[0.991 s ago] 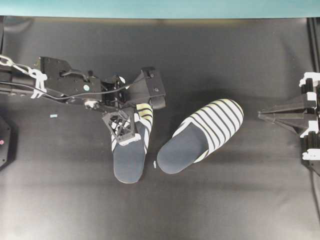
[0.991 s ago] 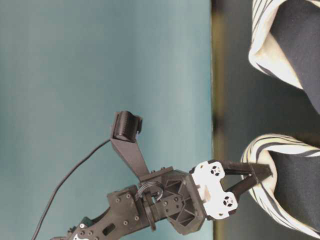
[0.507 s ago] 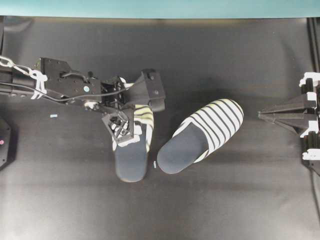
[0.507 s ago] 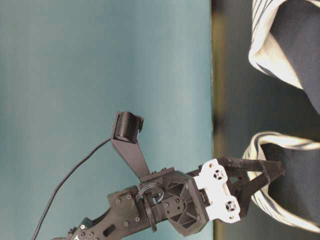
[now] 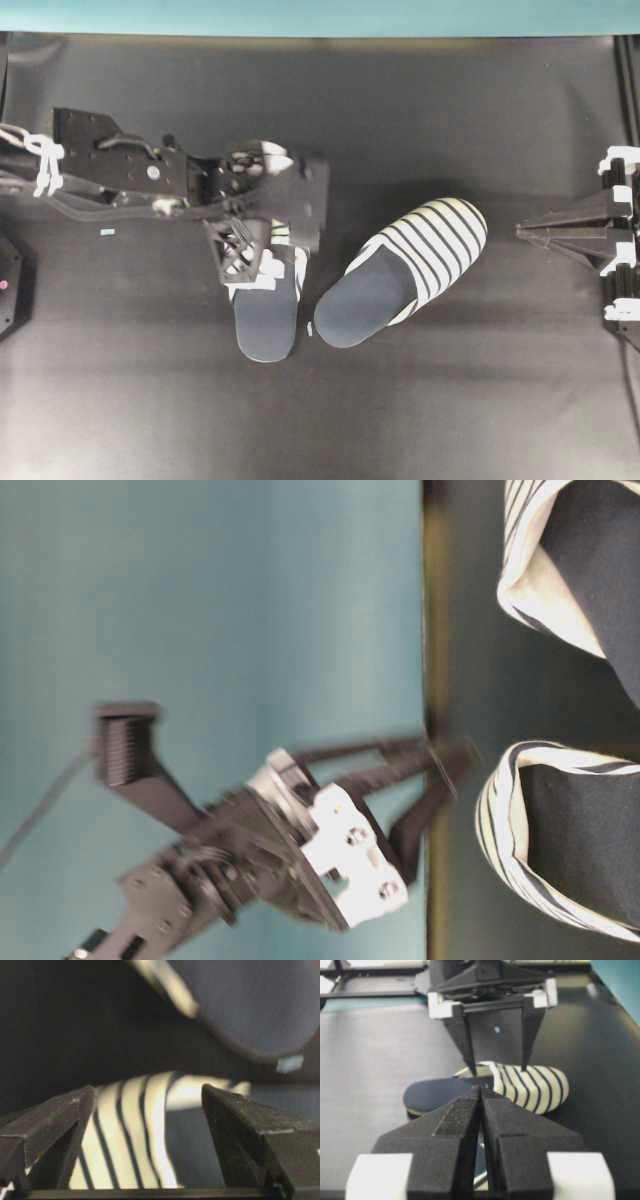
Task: Arrange the slippers with the left arm.
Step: 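Release the left slipper and move the left gripper over the right slipper, then grasp the right slipper's upper with the left gripper and rotate it straight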
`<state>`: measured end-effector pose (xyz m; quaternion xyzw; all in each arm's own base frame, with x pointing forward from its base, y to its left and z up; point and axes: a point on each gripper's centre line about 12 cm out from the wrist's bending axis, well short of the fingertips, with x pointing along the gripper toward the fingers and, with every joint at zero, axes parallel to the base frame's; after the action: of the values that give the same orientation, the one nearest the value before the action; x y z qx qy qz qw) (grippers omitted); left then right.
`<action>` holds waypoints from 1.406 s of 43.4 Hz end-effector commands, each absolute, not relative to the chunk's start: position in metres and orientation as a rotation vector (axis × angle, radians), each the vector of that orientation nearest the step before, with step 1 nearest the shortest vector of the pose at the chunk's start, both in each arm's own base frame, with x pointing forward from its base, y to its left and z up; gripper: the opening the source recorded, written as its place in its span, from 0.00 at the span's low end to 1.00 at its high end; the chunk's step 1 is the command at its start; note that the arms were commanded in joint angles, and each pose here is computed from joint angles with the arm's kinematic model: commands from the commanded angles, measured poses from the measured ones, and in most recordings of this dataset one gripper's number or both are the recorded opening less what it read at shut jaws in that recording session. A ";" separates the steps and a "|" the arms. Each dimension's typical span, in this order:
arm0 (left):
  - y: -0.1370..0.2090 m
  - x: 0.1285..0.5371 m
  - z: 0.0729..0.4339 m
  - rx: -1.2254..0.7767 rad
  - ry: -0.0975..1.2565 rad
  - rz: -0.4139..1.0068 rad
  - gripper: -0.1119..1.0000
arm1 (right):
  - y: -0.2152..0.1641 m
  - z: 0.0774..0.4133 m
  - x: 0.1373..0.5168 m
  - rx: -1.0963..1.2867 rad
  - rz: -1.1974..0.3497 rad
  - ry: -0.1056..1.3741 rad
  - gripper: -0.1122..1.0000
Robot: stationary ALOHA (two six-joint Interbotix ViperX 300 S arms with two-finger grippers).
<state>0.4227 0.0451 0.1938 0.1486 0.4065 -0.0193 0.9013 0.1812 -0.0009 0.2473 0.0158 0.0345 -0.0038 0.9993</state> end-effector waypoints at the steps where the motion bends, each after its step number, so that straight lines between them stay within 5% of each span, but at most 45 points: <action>1: 0.041 0.444 0.215 0.426 0.710 -0.068 0.85 | -0.002 0.250 0.182 0.035 -0.011 0.052 0.10; 17: 0.032 0.520 0.178 0.678 0.714 -0.195 0.85 | -0.002 0.249 0.182 0.035 -0.012 0.055 0.10; 27: 0.035 0.534 0.138 0.816 0.820 -0.303 0.84 | -0.002 0.246 0.181 0.035 -0.012 0.061 0.10; 37: 0.036 0.541 0.138 0.816 0.809 -0.296 0.80 | -0.002 0.245 0.181 0.035 -0.012 0.061 0.10; 43: 0.035 0.543 0.140 0.819 0.801 -0.295 0.63 | -0.002 0.244 0.180 0.036 -0.012 0.061 0.10; 53: 0.033 0.542 0.147 0.806 0.802 -0.290 0.14 | -0.002 0.243 0.180 0.035 -0.012 0.058 0.10; 61: 0.034 0.545 0.176 0.622 0.813 -0.202 0.11 | -0.001 0.242 0.180 0.034 -0.011 0.061 0.10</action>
<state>0.5401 0.0350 0.1398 0.3313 0.4063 -0.1237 0.8425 0.1789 -0.0007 0.2395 0.0164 0.0360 -0.0035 0.9992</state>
